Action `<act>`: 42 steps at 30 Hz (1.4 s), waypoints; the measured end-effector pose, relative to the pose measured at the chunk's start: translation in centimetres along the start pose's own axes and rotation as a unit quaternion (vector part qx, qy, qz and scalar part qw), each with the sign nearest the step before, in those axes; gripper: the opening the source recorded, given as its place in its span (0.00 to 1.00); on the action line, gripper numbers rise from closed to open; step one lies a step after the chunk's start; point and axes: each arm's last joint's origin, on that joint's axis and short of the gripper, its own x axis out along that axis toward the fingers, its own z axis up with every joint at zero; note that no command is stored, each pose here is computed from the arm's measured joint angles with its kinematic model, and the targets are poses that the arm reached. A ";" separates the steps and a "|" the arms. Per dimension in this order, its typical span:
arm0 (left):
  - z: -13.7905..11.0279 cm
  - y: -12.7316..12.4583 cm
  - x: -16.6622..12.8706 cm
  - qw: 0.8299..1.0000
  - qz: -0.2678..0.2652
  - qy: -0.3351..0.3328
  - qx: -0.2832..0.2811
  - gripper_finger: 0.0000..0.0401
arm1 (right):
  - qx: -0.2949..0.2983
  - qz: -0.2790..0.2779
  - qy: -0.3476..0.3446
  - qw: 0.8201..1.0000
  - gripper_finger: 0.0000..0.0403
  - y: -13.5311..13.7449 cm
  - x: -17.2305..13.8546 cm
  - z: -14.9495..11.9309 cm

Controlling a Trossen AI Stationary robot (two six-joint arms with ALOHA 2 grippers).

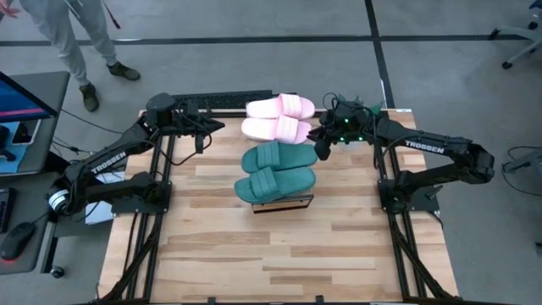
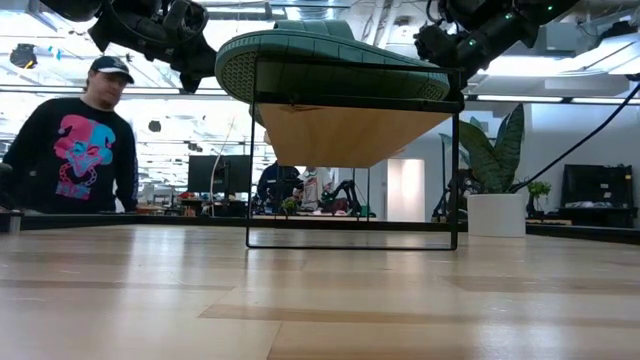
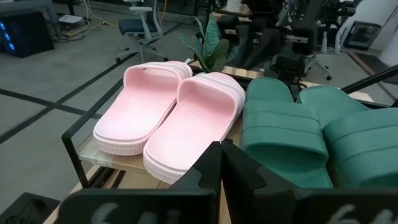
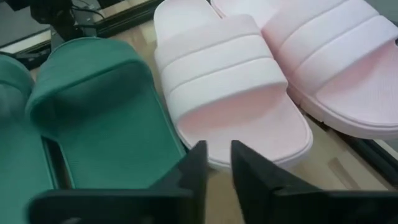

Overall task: Pick and place slides into the shelf
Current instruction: Adjust the slides on the shelf

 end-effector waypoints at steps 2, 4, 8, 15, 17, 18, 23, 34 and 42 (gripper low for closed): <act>0.0 0.0 0.0 1.000 0.000 0.001 -0.001 0.00 | -0.003 0.000 0.001 1.000 0.11 0.0 0.0 0.0; 0.0 0.0 0.0 1.000 0.000 0.001 -0.001 0.00 | -0.009 0.000 0.002 1.000 0.03 0.0 0.0 0.0; 0.0 0.0 0.0 1.000 0.000 0.001 -0.001 0.00 | 0.000 -0.003 0.012 1.000 0.03 -0.2 -0.1 -0.1; -0.2 0.0 0.0 1.000 0.000 0.009 0.000 0.00 | -0.018 -0.020 0.032 0.999 0.00 -0.3 -0.8 0.5; -0.2 0.0 0.0 1.000 0.002 0.009 0.000 0.00 | -0.018 -0.020 0.034 0.999 0.00 -0.3 -0.8 0.5; -0.2 0.0 0.0 1.000 0.002 0.009 0.000 0.00 | -0.017 -0.020 0.039 0.999 0.00 -0.3 -0.8 0.4; -0.2 0.0 0.0 1.000 0.006 0.010 0.004 0.00 | -0.015 -0.023 0.056 0.998 0.00 -0.5 -0.6 0.1; 0.5 -0.1 -0.5 0.999 0.012 -0.019 0.023 0.00 | -0.017 -0.013 0.070 0.997 0.00 -0.8 0.7 -0.2; 0.7 0.0 -1.3 0.999 0.019 -0.026 0.022 0.00 | -0.024 -0.009 0.048 0.999 0.00 -1.1 1.2 0.3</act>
